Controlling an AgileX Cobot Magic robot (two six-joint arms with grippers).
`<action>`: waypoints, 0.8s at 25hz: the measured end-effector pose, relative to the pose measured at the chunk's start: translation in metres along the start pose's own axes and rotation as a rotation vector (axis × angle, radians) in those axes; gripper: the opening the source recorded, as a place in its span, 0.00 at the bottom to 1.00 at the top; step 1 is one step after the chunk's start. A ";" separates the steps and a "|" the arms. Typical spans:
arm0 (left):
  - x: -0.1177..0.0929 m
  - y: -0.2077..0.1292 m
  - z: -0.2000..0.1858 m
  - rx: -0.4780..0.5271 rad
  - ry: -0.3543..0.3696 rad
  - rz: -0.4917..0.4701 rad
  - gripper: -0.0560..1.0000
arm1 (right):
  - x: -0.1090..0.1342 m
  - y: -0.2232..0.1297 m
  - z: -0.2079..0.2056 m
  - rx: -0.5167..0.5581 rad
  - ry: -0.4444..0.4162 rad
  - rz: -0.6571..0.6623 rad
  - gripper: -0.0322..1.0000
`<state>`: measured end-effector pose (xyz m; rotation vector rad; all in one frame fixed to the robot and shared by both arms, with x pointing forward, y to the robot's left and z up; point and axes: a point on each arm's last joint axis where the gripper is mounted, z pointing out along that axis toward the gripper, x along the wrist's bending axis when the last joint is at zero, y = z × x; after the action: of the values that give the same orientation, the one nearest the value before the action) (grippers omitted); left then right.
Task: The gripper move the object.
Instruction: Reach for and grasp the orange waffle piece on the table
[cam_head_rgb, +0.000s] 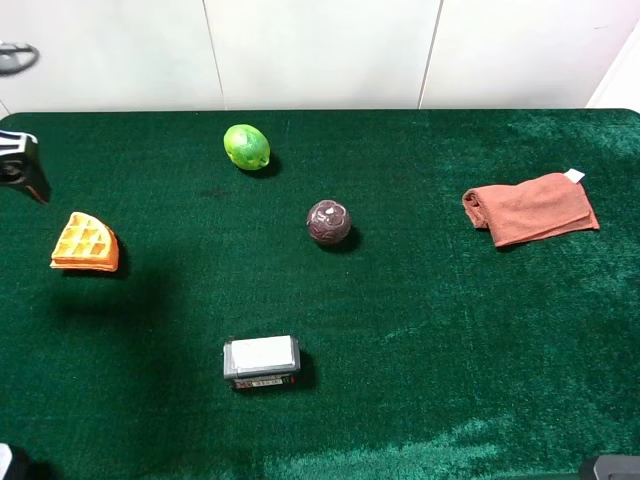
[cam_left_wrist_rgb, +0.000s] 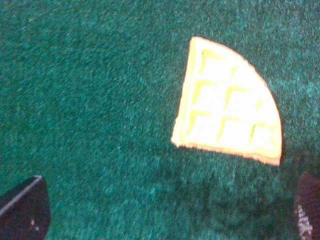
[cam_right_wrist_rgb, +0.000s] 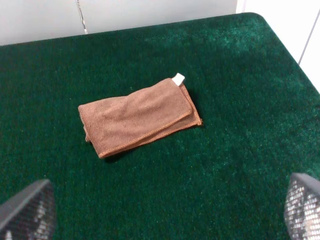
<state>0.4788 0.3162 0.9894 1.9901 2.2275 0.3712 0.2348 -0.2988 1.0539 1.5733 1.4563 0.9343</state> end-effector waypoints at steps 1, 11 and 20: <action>-0.001 0.002 0.006 0.007 -0.002 -0.001 0.99 | 0.000 0.000 0.000 0.000 0.000 0.000 0.70; -0.009 0.015 0.062 0.050 -0.020 -0.017 0.99 | 0.000 0.000 0.000 0.000 0.000 0.000 0.70; -0.016 0.020 0.096 0.048 -0.061 -0.071 0.99 | 0.000 0.000 0.000 0.000 0.000 0.000 0.70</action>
<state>0.5242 0.3114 0.9017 1.9112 2.2830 0.2473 0.2348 -0.2988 1.0539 1.5733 1.4563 0.9343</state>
